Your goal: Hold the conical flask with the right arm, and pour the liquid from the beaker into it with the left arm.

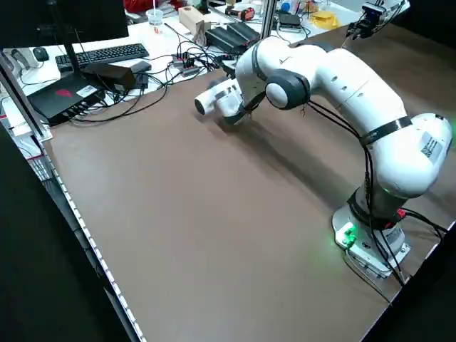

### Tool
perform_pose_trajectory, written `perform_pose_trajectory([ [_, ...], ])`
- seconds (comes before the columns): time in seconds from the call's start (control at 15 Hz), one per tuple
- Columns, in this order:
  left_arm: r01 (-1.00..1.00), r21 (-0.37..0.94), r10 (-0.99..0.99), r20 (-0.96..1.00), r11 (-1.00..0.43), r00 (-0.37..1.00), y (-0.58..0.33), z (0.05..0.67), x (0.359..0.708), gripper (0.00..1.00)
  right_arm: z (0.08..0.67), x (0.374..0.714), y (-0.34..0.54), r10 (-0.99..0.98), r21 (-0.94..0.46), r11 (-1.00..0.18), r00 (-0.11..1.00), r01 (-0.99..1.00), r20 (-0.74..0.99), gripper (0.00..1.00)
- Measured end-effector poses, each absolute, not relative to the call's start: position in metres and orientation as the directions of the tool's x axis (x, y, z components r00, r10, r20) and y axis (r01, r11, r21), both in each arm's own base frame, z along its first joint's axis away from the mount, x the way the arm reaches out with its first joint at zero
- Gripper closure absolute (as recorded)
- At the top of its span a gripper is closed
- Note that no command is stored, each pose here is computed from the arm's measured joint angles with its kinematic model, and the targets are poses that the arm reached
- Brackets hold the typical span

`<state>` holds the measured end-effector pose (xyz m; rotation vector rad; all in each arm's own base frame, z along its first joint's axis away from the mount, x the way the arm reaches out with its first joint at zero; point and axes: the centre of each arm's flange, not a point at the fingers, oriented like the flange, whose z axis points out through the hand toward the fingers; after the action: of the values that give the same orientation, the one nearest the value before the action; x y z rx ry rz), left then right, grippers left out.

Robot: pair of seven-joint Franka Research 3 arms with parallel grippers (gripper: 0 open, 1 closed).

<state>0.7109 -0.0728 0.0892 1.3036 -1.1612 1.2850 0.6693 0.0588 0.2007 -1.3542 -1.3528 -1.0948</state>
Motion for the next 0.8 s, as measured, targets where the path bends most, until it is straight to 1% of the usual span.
perform_pose_trajectory([
  [0.2,-0.993,-0.028,-0.019,0.999,-0.114,-0.026,-0.071,0.119,0.721,0.04,0.207,0.659,0.109,0.201,-0.025,-0.063,0.038,0.998,0.979,0.61],
  [0.33,-0.994,-0.032,-0.022,0.999,-0.108,-0.030,-0.074,0.142,0.727,0.04,0.215,0.644,0.149,0.207,-0.037,-0.102,0.058,0.994,0.977,0.61],
  [0.47,-0.996,-0.035,-0.033,0.999,-0.087,-0.032,-0.084,0.165,0.731,0.04,0.223,0.626,0.186,0.226,-0.048,-0.125,0.075,0.991,0.971,0.61],
  [0.53,-0.998,-0.026,-0.064,0.998,-0.054,-0.023,-0.096,0.185,0.733,0.04,0.229,0.608,0.222,0.242,-0.057,-0.169,0.097,0.984,0.965,0.61],
  [0.8,-0.998,-0.005,-0.169,0.986,-0.065,0.006,-0.114,0.215,0.741,0.04,0.230,0.574,0.297,0.282,-0.078,-0.234,0.144,0.969,0.948,0.61],
])
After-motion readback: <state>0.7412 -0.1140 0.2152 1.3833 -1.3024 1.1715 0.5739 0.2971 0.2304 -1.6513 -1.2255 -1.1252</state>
